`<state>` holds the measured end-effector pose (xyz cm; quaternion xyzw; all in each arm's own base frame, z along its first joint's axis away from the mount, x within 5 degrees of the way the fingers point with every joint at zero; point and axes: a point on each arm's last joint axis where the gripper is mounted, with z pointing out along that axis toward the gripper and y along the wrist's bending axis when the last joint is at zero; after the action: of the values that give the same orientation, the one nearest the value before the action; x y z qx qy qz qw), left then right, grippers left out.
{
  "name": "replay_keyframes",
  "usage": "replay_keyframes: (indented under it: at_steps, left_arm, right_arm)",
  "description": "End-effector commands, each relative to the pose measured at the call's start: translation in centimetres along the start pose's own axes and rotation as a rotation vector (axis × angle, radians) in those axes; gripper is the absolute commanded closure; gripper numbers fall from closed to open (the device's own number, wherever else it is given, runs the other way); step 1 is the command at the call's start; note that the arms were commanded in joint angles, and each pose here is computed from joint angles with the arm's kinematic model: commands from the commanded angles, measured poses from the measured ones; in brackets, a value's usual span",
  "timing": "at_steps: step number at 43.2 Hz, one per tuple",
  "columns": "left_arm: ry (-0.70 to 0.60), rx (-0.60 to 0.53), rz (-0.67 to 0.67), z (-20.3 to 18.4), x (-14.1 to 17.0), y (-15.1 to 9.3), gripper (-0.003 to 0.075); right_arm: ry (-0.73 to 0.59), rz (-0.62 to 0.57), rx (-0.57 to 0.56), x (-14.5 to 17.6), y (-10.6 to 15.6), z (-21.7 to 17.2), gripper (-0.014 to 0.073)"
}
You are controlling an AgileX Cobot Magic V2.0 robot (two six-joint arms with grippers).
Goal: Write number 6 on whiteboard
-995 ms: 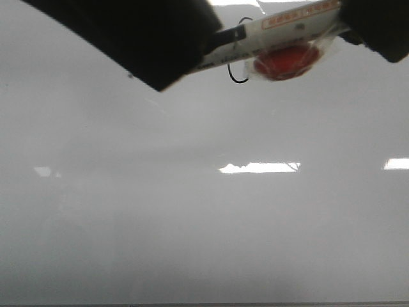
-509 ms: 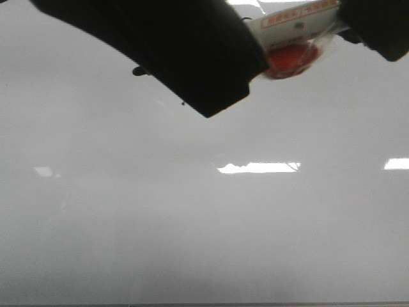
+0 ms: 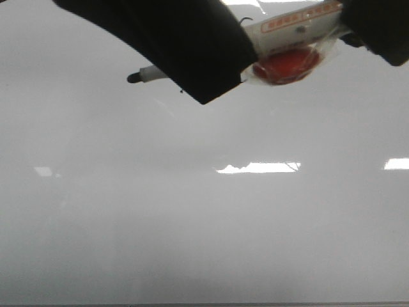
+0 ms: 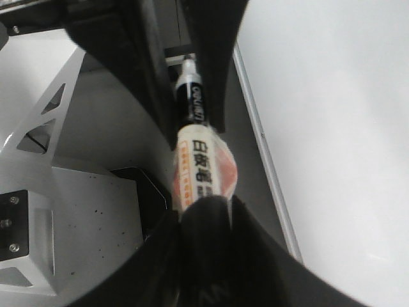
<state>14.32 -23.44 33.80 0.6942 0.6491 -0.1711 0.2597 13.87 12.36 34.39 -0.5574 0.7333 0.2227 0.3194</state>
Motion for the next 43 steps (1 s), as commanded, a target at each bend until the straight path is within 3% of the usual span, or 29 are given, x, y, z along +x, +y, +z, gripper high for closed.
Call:
replay_keyframes:
  at_steps: [1, 3, 8, 15, 21, 30, 38, 43]
  left_arm:
    - [-0.067, -0.045, -0.008, -1.5, -1.0, 0.0, 0.0606]
    - [-0.047, -0.065, -0.022, -1.5, -0.8, 0.2, 0.0606]
    - [0.041, -0.155, -0.068, -1.7, -0.1, 1.0, 0.0606]
    - [0.212, -0.328, -0.199, -3.0, 1.5, 2.2, 0.0606]
    - [0.314, -0.556, -0.383, -5.2, 3.3, 3.7, 0.0606]
    - [0.214, -0.758, -0.620, -10.3, 6.5, 4.9, 0.0606]
    - [0.037, -0.975, -0.809, -14.2, 11.0, 4.6, 0.0606]
    - [-0.093, -1.105, -0.915, -14.7, 14.1, 4.1, 0.0606]
  right_arm:
    - [-0.080, -0.009, 0.035, -1.1, 0.1, -1.0, 0.0200]
    - [-0.079, -0.009, 0.035, -1.1, 0.1, -1.0, 0.0108]
    - [-0.069, -0.009, 0.083, -1.0, -0.2, -1.7, 0.0014]
    - [-0.074, 0.083, 0.214, -0.6, -1.0, -3.8, 0.0012]
    - [-0.071, 0.124, 0.279, 0.1, -1.5, -4.9, 0.0012]
    - [-0.066, 0.143, 0.297, 0.3, -1.8, -5.1, 0.0012]
    - [-0.068, 0.143, 0.298, 0.3, -1.8, -5.1, 0.0012]
    - [-0.070, 0.143, 0.302, 0.3, -1.9, -5.1, 0.0012]
